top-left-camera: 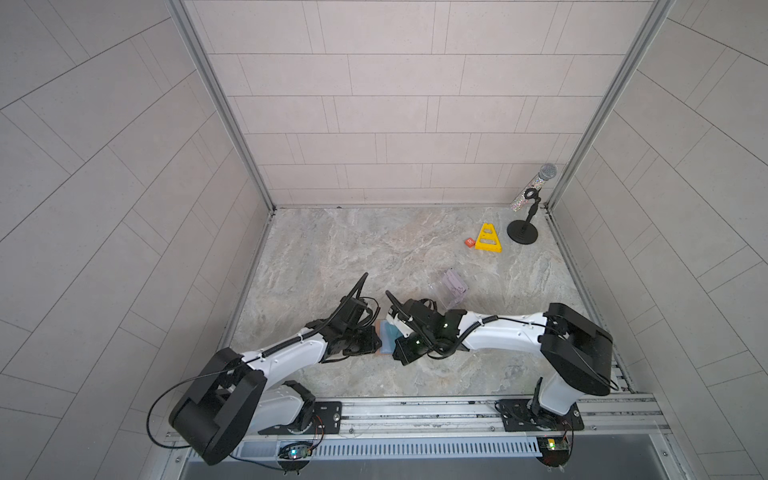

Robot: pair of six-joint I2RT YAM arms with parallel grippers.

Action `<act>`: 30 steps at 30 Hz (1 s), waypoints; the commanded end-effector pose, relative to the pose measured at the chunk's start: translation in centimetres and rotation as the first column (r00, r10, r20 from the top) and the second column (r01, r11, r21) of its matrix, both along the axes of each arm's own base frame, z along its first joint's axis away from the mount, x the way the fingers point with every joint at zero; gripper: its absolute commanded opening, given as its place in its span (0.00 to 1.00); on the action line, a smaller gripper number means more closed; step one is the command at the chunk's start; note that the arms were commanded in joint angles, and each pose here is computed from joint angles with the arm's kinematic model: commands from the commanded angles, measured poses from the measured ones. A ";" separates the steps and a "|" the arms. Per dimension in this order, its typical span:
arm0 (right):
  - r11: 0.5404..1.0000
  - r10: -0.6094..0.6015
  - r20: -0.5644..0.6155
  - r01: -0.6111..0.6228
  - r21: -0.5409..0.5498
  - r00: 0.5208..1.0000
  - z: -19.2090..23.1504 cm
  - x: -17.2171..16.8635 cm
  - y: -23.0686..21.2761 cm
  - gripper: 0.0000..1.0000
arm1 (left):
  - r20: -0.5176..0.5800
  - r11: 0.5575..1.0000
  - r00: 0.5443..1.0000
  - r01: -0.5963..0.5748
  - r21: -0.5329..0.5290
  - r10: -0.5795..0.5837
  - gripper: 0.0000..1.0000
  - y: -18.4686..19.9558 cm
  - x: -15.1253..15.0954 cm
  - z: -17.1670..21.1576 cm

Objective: Put the credit cards into the card holder

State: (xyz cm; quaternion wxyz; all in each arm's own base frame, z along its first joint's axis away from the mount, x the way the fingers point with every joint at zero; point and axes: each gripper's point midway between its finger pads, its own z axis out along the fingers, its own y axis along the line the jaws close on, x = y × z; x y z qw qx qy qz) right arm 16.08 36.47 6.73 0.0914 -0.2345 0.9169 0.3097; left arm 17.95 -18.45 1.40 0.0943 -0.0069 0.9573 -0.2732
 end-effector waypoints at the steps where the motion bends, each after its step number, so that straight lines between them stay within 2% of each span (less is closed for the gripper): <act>1: 1.000 -0.009 0.084 0.008 0.015 0.996 2.8 0.5 -1.2 0.07 | -0.152 0.993 0.988 -0.023 0.113 0.040 0.26 2.7 -3.8 -3.1; 6: 0.981 -0.179 0.186 0.190 -0.043 0.966 3.0 3.8 -4.3 0.06 | -0.156 0.995 0.985 -0.063 0.078 0.074 0.26 2.3 -3.7 -3.0; 9: 0.963 -0.241 0.169 0.256 -0.077 0.956 2.0 5.1 -5.5 0.05 | -0.154 0.996 0.985 -0.069 0.065 0.078 0.26 2.1 -3.6 -2.9; 20: 0.945 -0.209 0.132 0.235 -0.228 0.969 -1.9 5.5 -5.8 0.02 | -0.172 0.998 0.983 -0.065 0.026 0.068 0.26 1.5 -3.8 -3.1; 30: 0.946 -0.191 0.091 0.208 -0.250 0.977 -3.8 5.1 -5.4 0.02 | -0.179 0.998 0.982 -0.060 0.021 0.062 0.26 1.3 -3.9 -3.3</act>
